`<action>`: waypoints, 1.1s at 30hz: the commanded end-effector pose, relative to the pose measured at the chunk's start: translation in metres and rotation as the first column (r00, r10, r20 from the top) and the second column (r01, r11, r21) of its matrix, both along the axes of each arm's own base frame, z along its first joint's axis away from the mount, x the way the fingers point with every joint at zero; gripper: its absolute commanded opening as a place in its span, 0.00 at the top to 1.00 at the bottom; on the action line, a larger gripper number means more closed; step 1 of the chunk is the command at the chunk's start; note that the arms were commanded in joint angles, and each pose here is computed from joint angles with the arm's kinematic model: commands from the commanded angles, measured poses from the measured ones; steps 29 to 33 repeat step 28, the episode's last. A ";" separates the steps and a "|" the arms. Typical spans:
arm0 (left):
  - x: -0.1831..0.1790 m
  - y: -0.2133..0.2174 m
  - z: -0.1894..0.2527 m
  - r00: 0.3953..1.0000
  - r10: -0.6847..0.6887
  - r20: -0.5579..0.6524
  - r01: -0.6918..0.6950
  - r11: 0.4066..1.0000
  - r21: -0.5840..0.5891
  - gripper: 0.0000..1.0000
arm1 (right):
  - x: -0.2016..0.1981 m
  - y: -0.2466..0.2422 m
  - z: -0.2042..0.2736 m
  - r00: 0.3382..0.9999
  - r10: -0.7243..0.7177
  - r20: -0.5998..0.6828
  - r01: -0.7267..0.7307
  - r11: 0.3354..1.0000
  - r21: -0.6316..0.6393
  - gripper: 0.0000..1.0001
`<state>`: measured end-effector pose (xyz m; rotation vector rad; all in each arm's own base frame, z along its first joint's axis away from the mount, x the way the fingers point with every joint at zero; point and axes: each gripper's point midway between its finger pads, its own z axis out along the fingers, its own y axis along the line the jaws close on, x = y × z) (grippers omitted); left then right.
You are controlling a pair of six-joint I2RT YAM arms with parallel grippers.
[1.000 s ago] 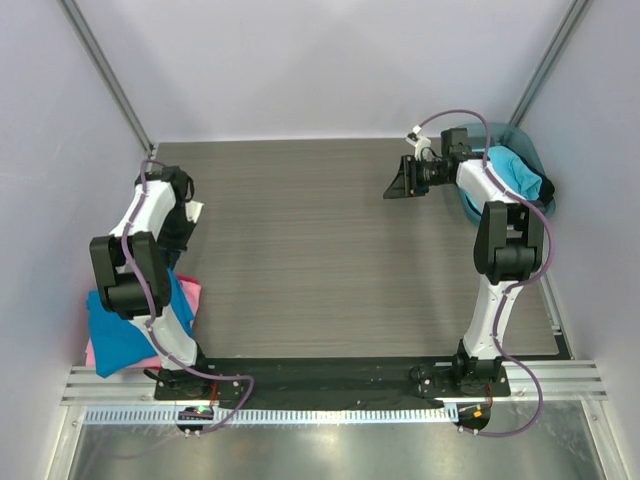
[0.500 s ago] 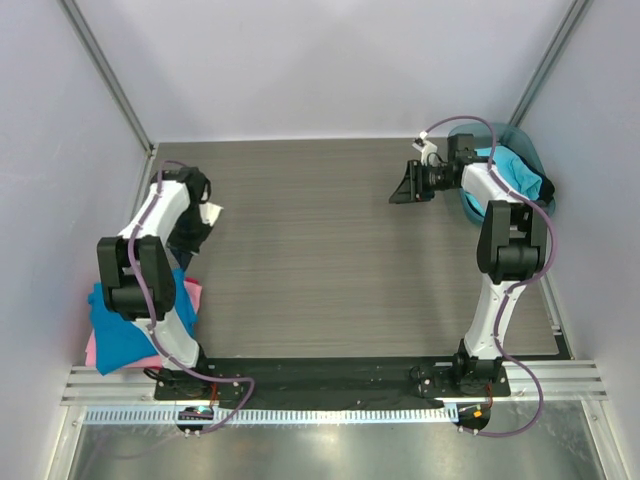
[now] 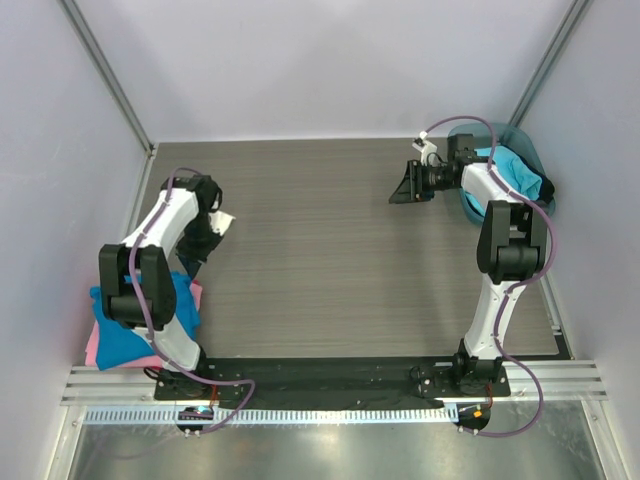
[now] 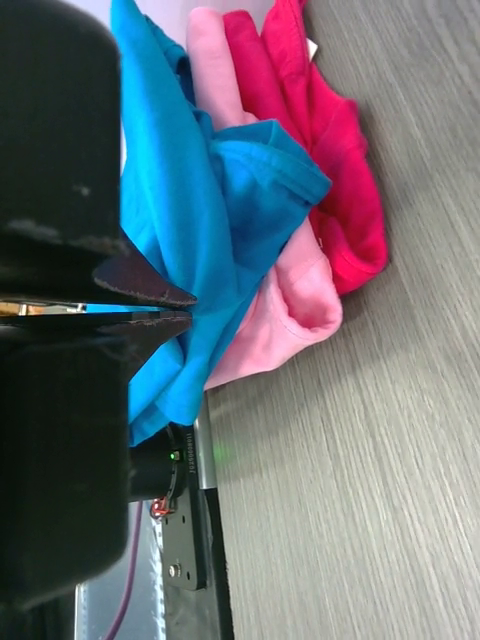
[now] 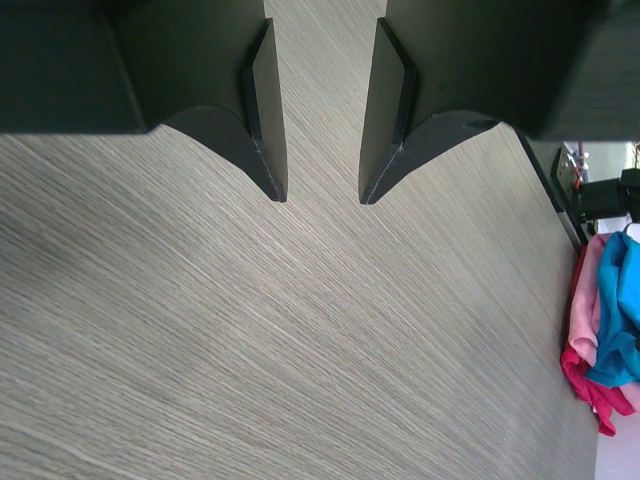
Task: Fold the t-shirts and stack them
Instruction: Neatly place the folded tshirt to the corner, then reset both grippers
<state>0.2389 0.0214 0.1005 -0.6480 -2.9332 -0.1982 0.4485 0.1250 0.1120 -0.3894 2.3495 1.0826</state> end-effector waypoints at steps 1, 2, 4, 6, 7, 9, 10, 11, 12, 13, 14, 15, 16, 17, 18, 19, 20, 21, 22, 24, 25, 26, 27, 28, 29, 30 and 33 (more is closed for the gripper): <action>0.014 -0.002 0.017 0.996 -0.002 0.086 0.004 1.000 -0.014 0.99 | 0.003 0.004 0.021 0.998 0.019 0.061 -0.021 1.000 0.018 0.60; 0.017 0.002 0.018 0.996 -0.002 0.094 0.001 1.000 0.007 0.94 | 0.003 0.003 0.020 0.998 0.018 0.058 -0.019 1.000 0.017 0.60; 0.030 0.004 0.026 0.989 0.002 0.150 -0.006 1.000 0.027 0.74 | 0.004 0.004 0.022 0.998 0.018 0.063 -0.019 1.000 0.019 0.60; 0.044 0.009 0.042 0.970 0.021 0.244 -0.035 0.998 0.053 0.69 | 0.004 0.004 0.024 0.998 0.016 0.065 -0.018 1.000 0.020 0.60; 0.054 0.010 0.050 0.953 0.029 0.303 -0.048 0.997 0.055 0.68 | 0.004 0.003 0.024 0.998 0.014 0.064 -0.015 1.000 0.018 0.60; 0.069 0.011 0.076 0.916 0.044 0.399 -0.071 0.996 0.053 0.62 | 0.003 0.003 0.027 0.997 0.012 0.070 -0.013 1.000 0.015 0.59; 0.074 0.011 0.084 0.904 0.045 0.425 -0.074 0.996 0.052 0.60 | 0.002 0.003 0.028 0.997 0.014 0.076 -0.015 1.000 0.010 0.59; 0.079 0.011 0.098 0.880 0.045 0.474 -0.075 0.996 0.044 0.55 | 0.002 0.002 0.030 0.996 0.015 0.086 -0.015 1.000 0.003 0.58; 0.082 0.009 0.106 0.863 0.043 0.503 -0.069 0.997 0.034 0.53 | 0.004 -0.001 0.030 0.996 0.001 0.094 0.001 1.000 -0.024 0.57; 0.088 0.008 0.115 0.839 0.046 0.542 -0.067 0.998 0.020 0.51 | 0.005 -0.003 0.033 0.995 -0.019 0.098 0.023 0.999 -0.045 0.55; 0.090 0.006 0.123 0.820 0.051 0.571 -0.066 0.998 0.004 0.39 | 0.007 -0.006 0.034 0.994 -0.049 0.100 0.056 0.995 -0.077 0.49; 0.091 -0.002 0.131 0.798 0.076 0.598 -0.060 0.997 -0.047 0.31 | 0.012 -0.008 0.025 0.989 -0.099 0.110 0.118 0.975 -0.186 0.46; 0.092 -0.008 0.133 0.792 0.094 0.603 -0.056 0.995 -0.082 0.25 | 0.012 -0.010 0.031 0.984 -0.117 0.136 0.146 0.962 -0.230 0.41; 0.092 -0.016 0.135 0.790 0.108 0.604 -0.043 0.992 -0.121 0.20 | 0.014 -0.014 0.031 0.977 -0.143 0.159 0.185 0.939 -0.289 0.34; 0.095 -0.021 0.139 0.781 0.127 0.611 -0.039 0.987 -0.154 0.18 | 0.012 -0.016 0.028 0.970 -0.168 0.174 0.219 0.916 -0.336 0.27; 0.099 -0.030 0.139 0.773 0.176 0.610 -0.055 0.976 -0.212 0.15 | 0.017 -0.021 0.029 0.952 -0.212 0.222 0.289 0.866 -0.408 0.24; 0.103 -0.034 0.139 0.769 0.196 0.608 -0.061 0.970 -0.237 0.05 | 0.015 -0.020 0.036 0.946 -0.211 0.248 0.302 0.854 -0.424 0.20; 0.110 -0.038 0.139 0.766 0.217 0.605 -0.069 0.963 -0.259 0.00 | 0.015 -0.020 0.039 0.941 -0.215 0.260 0.313 0.845 -0.433 0.19; 0.115 -0.042 0.137 0.765 0.246 0.595 -0.087 0.955 -0.283 0.00 | 0.015 -0.018 0.041 0.938 -0.218 0.270 0.321 0.839 -0.439 0.19; 0.127 -0.051 0.134 0.758 0.281 0.589 -0.090 0.939 -0.332 0.00 | 0.015 -0.017 0.046 0.931 -0.237 0.277 0.342 0.834 -0.434 0.19; 0.133 -0.052 0.126 0.760 0.299 0.577 -0.112 0.935 -0.338 0.00 | 0.016 -0.019 0.044 0.929 -0.244 0.277 0.349 0.827 -0.442 0.21; 0.138 -0.050 0.122 0.758 0.305 0.576 -0.127 0.936 -0.329 0.00 | 0.016 -0.019 0.045 0.925 -0.266 0.273 0.365 0.820 -0.441 0.21; 0.143 -0.050 0.119 0.761 0.309 0.570 -0.134 0.935 -0.328 0.00 | 0.016 -0.021 0.045 0.922 -0.273 0.276 0.374 0.814 -0.444 0.21; 0.151 -0.050 0.117 0.762 0.309 0.569 -0.138 0.936 -0.323 0.00 | 0.016 -0.023 0.045 0.921 -0.272 0.280 0.376 0.810 -0.450 0.18; 0.151 -0.050 0.117 0.762 0.309 0.569 -0.138 0.936 -0.323 0.00 | 0.016 -0.023 0.045 0.921 -0.272 0.280 0.376 0.810 -0.450 0.18; 0.151 -0.050 0.117 0.762 0.309 0.569 -0.138 0.936 -0.323 0.00 | 0.016 -0.023 0.045 0.921 -0.272 0.280 0.376 0.810 -0.450 0.18; 0.151 -0.050 0.117 0.762 0.309 0.569 -0.138 0.936 -0.323 0.00 | 0.016 -0.023 0.045 0.921 -0.272 0.280 0.376 0.810 -0.450 0.18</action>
